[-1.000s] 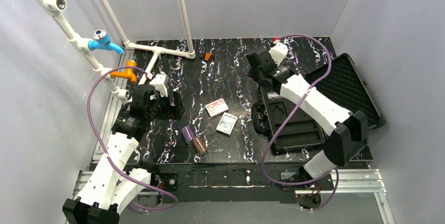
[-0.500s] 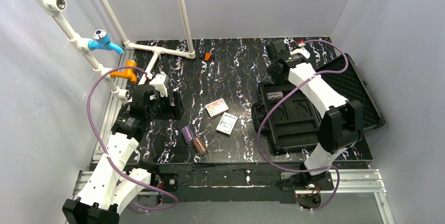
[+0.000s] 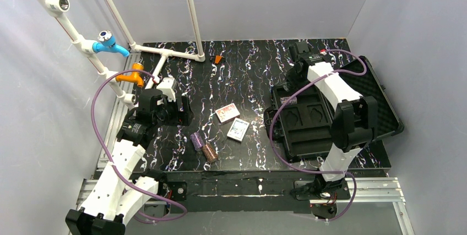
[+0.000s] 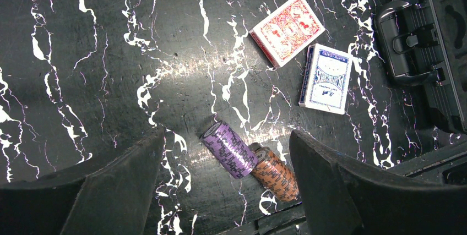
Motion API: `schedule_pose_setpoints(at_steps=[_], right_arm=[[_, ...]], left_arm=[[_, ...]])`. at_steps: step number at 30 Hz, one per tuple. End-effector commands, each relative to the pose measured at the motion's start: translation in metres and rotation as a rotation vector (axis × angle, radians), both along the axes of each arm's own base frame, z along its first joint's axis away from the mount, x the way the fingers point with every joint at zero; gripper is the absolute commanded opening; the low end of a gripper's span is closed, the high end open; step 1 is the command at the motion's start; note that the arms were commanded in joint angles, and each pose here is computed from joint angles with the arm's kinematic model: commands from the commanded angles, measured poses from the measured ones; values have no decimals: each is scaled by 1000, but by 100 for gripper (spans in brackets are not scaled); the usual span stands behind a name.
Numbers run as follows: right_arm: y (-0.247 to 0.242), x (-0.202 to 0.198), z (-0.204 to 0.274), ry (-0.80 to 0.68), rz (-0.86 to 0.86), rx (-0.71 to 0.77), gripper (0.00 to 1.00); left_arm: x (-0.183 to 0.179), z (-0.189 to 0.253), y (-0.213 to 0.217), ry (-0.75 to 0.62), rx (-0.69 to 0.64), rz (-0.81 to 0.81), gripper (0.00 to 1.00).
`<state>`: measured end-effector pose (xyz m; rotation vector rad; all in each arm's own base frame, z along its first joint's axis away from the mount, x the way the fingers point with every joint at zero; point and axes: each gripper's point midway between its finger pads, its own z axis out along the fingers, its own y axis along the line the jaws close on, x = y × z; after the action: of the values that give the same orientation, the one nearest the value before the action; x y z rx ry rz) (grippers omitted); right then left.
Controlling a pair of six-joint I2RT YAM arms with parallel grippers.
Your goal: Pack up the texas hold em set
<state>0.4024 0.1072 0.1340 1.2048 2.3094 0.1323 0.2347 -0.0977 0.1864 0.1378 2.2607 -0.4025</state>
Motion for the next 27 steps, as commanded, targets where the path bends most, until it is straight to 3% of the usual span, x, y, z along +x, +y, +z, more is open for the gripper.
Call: schedule_pose_setpoints(at_steps=[1, 9, 27], right_arm=[[4, 15, 3, -38, -43, 56, 1], [7, 18, -18, 27, -52, 87, 1], [1, 23, -30, 1, -134, 98, 1]], left_arm=[[0, 9, 1, -27, 8, -4, 82], [-1, 8, 0, -21, 7, -7, 82], [-1, 9, 0, -25, 4, -10, 82]])
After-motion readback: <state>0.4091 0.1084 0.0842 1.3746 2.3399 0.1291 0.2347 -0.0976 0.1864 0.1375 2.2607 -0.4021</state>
